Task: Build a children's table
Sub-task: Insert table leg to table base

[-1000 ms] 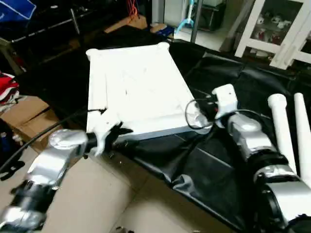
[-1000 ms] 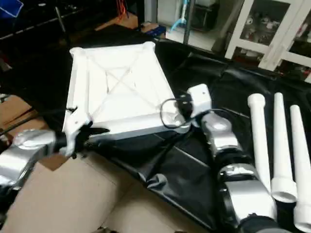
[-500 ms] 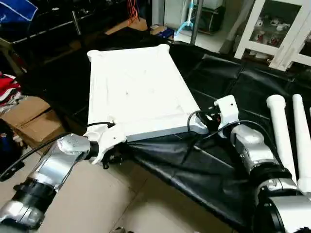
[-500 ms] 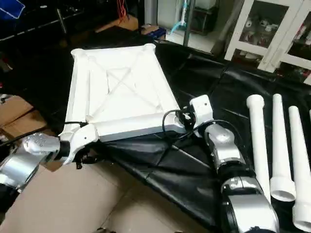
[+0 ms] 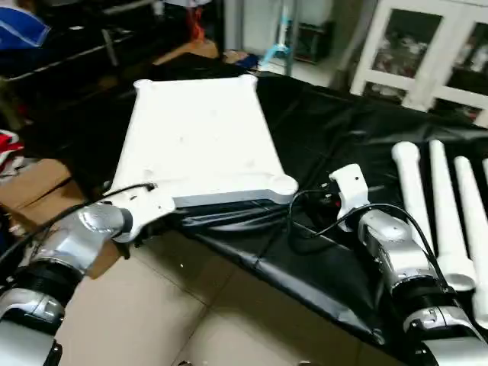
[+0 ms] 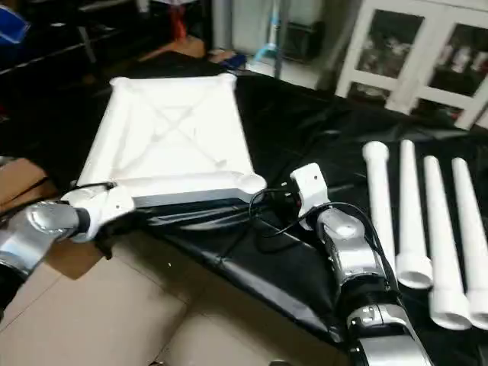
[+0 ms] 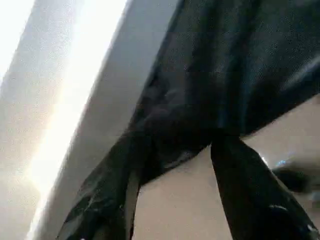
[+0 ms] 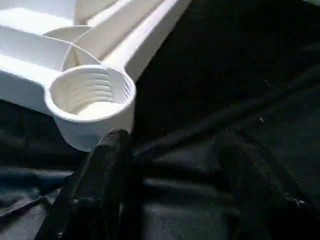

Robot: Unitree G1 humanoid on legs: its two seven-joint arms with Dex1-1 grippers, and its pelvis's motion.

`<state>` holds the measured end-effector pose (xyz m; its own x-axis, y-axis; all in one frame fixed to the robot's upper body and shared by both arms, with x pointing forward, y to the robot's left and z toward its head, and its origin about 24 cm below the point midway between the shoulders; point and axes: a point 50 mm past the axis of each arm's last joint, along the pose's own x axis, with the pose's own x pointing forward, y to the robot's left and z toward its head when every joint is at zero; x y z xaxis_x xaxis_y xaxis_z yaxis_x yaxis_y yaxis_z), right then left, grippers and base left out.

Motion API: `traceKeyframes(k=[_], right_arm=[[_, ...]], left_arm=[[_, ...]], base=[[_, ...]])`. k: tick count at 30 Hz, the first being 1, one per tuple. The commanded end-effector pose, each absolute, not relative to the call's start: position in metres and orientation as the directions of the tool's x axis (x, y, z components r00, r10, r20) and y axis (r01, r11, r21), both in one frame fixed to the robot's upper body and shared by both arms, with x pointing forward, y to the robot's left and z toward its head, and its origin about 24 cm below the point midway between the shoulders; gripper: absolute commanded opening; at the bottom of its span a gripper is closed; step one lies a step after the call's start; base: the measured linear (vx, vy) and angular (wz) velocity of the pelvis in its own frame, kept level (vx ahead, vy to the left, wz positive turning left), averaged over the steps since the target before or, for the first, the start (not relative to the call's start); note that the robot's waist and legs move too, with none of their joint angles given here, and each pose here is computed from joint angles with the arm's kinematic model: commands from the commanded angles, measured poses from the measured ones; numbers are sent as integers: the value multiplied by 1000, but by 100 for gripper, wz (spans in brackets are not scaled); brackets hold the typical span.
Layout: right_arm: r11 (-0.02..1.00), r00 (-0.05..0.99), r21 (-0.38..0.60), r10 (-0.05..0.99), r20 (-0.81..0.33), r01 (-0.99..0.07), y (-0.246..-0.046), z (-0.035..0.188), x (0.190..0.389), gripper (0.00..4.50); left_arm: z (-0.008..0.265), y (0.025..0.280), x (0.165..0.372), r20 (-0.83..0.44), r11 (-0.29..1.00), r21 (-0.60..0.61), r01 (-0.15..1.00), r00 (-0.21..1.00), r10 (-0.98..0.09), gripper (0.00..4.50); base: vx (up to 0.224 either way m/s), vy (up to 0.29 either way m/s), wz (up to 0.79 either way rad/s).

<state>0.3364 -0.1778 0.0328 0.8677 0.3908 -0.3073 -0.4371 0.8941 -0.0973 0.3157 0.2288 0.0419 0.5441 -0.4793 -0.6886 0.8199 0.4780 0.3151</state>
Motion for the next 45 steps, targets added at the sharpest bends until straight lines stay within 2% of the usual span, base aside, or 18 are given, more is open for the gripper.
traceKeyframes(k=[1, 3, 7, 10, 16, 18, 19, 22, 23, 24, 26, 27, 30, 38, 39, 41, 42, 45], right_arm=[[899, 877, -104, 380, -294, -424, -180, 40, 339, 300], [904, 881, -106, 370, -297, -415, -183, 41, 339, 300], [906, 884, -108, 364, -293, -409, -185, 44, 340, 300], [906, 885, -113, 362, -292, -407, -186, 47, 341, 300], [937, 928, -83, 319, -195, -339, -195, 73, 347, 300], [940, 933, -75, 315, -176, -332, -197, 79, 348, 300], [944, 942, -84, 305, -144, -318, -202, 92, 349, 300], [948, 948, -94, 293, -128, -305, -205, 101, 351, 300], [957, 958, -100, 262, -117, -274, -213, 113, 355, 300], [956, 957, -115, 256, -137, -272, -216, 115, 358, 300], [949, 953, -136, 264, -148, -284, -213, 113, 360, 300], [944, 951, -150, 272, -147, -293, -208, 110, 361, 300], [945, 949, -131, 281, -142, -299, -199, 106, 362, 300], [936, 935, -99, 321, -151, -338, -181, 102, 361, 300], [936, 935, -101, 321, -152, -338, -182, 101, 359, 300], [936, 935, -101, 319, -153, -336, -183, 100, 359, 300], [941, 940, -102, 306, -153, -323, -186, 99, 357, 300], [946, 945, -103, 289, -154, -307, -191, 99, 354, 300]], left_arm=[[51, 198, 310, -588, 411, 238, 880, 467, -661, 236], [54, 189, 307, -540, 414, 193, 889, 449, -712, 236], [54, 198, 303, -612, 366, 210, 906, 414, -673, 236], [67, 198, 298, -572, 355, 150, 923, 374, -730, 236], [120, 185, 297, -299, 367, 63, 928, 368, -880, 236], [125, 184, 298, -259, 374, 65, 925, 378, -889, 236], [139, 180, 306, -149, 428, 86, 900, 436, -887, 236], [146, 177, 312, -92, 475, 80, 876, 481, -872, 236], [136, 173, 319, -175, 523, 72, 849, 527, -831, 236], [109, 171, 315, -344, 493, 75, 867, 487, -803, 236], [92, 167, 309, -410, 466, 28, 885, 435, -802, 236], [87, 160, 305, -399, 444, -32, 895, 396, -827, 236], [77, 149, 301, -383, 406, -97, 909, 342, -858, 236], [49, 151, 311, -497, 475, -93, 875, 373, -783, 236], [42, 160, 313, -560, 504, -70, 861, 384, -734, 236], [39, 166, 315, -588, 522, -55, 851, 395, -705, 236], [37, 181, 320, -627, 570, -7, 821, 441, -642, 236], [38, 195, 325, -645, 613, 50, 788, 495, -583, 236]], base=[[53, 7, 0], [63, 10, 0], [49, 14, 0], [0, 0, 0], [0, 0, 0], [0, 0, 0], [0, 0, 0], [0, 0, 0], [0, 0, 0], [0, 0, 0], [0, 0, 0], [0, 0, 0], [0, 0, 0], [0, 0, 0], [0, 0, 0], [0, 0, 0], [0, 0, 0], [0, 0, 0]])
